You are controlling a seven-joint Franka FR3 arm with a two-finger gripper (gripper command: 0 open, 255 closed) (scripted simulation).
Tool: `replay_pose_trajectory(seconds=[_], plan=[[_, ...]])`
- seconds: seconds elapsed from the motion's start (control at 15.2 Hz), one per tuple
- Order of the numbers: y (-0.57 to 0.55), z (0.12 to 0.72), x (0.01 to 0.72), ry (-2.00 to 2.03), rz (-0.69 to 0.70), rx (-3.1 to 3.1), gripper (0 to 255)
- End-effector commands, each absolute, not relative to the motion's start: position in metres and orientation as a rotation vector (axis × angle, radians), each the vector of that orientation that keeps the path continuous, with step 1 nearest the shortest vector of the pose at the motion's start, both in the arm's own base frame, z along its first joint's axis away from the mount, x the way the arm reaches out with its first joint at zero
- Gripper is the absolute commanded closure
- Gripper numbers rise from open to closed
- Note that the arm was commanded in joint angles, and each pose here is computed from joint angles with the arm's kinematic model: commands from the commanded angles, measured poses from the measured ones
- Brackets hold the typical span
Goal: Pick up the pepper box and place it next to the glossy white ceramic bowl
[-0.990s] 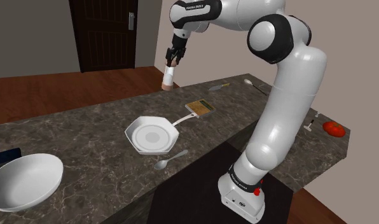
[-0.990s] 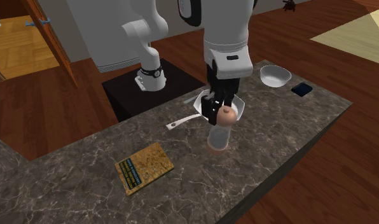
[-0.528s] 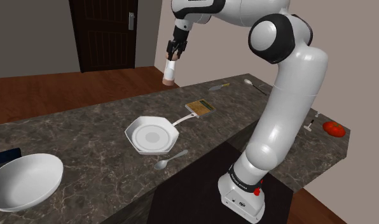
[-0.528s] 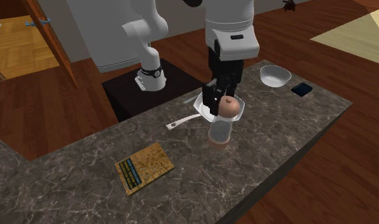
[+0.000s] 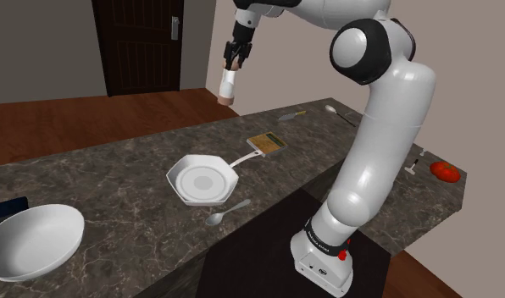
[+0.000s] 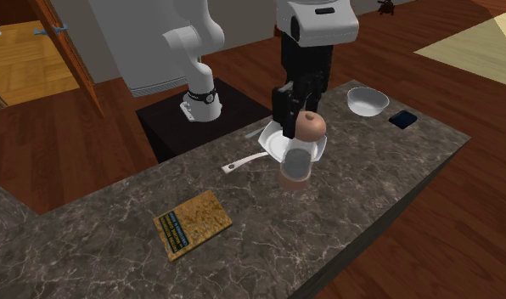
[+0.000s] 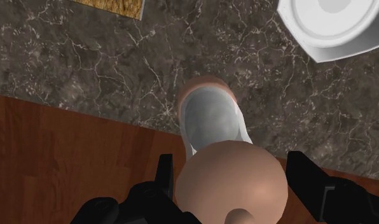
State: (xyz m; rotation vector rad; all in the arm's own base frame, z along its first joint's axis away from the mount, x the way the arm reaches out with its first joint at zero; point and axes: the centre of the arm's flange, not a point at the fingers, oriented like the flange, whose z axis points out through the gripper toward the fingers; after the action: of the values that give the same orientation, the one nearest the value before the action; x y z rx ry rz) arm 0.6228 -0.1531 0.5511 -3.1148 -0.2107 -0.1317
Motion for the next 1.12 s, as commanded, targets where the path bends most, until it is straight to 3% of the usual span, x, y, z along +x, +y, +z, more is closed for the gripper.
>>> replay_pose_trajectory(seconds=[0.0,0.46,1.06], plan=[[-0.153,0.562,0.621,-0.211,-0.131,-3.115,255],[-0.153,0.597,0.621,-0.211,-0.131,-3.115,255],[-0.035,0.597,0.615,-0.211,-0.131,-3.115,255]])
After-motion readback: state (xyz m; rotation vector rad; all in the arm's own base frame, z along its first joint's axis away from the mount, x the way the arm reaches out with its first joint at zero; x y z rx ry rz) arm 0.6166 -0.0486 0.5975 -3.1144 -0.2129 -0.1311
